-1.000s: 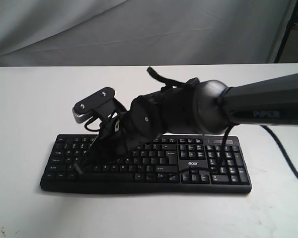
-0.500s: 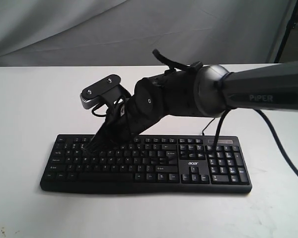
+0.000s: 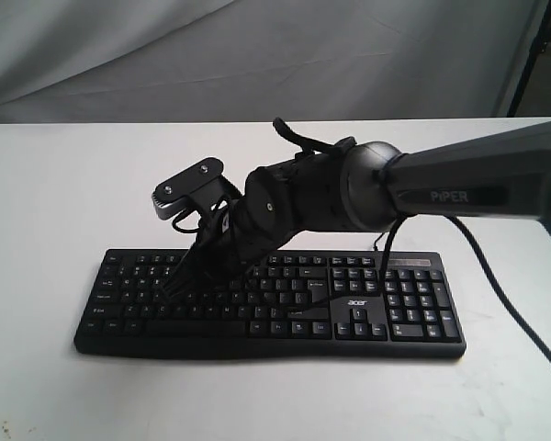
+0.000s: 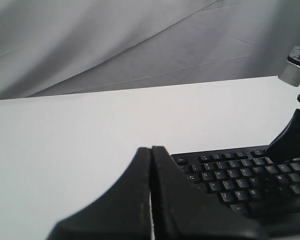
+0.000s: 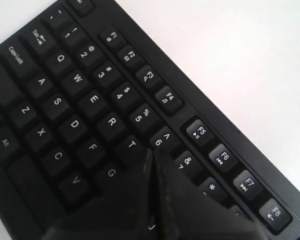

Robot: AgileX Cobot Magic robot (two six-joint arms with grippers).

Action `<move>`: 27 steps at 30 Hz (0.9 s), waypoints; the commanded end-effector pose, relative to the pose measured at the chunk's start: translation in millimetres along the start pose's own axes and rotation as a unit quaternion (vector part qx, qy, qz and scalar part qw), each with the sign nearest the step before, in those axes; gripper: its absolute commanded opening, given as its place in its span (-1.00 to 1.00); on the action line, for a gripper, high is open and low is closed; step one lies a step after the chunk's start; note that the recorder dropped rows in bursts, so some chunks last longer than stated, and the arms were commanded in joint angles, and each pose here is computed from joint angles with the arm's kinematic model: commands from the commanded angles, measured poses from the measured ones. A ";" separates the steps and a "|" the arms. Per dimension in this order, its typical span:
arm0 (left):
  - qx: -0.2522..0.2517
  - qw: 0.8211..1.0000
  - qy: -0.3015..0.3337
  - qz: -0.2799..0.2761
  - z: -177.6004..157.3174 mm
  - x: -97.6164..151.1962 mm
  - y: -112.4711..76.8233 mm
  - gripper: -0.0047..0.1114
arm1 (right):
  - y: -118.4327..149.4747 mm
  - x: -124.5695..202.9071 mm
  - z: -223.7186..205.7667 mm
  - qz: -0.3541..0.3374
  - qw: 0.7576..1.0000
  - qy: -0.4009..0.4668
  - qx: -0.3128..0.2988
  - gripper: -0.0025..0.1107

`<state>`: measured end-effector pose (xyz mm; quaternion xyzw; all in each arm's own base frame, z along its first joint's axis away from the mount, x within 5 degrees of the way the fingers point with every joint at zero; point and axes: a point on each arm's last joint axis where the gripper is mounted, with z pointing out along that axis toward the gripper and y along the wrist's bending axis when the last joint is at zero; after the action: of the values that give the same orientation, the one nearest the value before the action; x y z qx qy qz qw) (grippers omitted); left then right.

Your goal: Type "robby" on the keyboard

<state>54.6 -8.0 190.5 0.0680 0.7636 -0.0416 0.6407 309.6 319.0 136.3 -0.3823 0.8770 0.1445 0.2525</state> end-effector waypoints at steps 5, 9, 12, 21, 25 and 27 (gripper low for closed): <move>0.003 1.000 -0.003 0.001 0.1 0.6 -0.3 -0.92 | -2.6 -4.2 1.2 0.013 1.000 -0.020 0.003 -0.96; 0.003 1.000 -0.003 0.001 0.1 0.6 -0.3 -0.92 | -3.1 -2.2 5.4 0.013 1.000 -0.018 0.004 -0.96; 0.003 1.000 -0.003 0.001 0.1 0.6 -0.3 -0.92 | -2.9 -2.2 5.5 0.016 1.000 -0.019 0.003 -0.96; 0.003 1.000 -0.003 0.001 0.1 0.6 -0.3 -0.92 | -3.4 3.3 11.9 0.016 1.000 -0.008 0.003 -0.96; 0.003 1.000 -0.003 0.001 0.1 0.6 -0.3 -0.92 | -2.8 6.5 16.5 0.016 1.000 -0.001 0.002 -0.96; 0.003 1.000 -0.003 0.001 0.1 0.6 -0.3 -0.92 | -2.9 7.8 18.4 0.016 1.000 0.002 0.002 -0.96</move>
<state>54.6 -8.0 190.5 0.0680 0.7636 -0.0416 0.6407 312.0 321.1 117.5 -0.3726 0.8824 0.1448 0.2479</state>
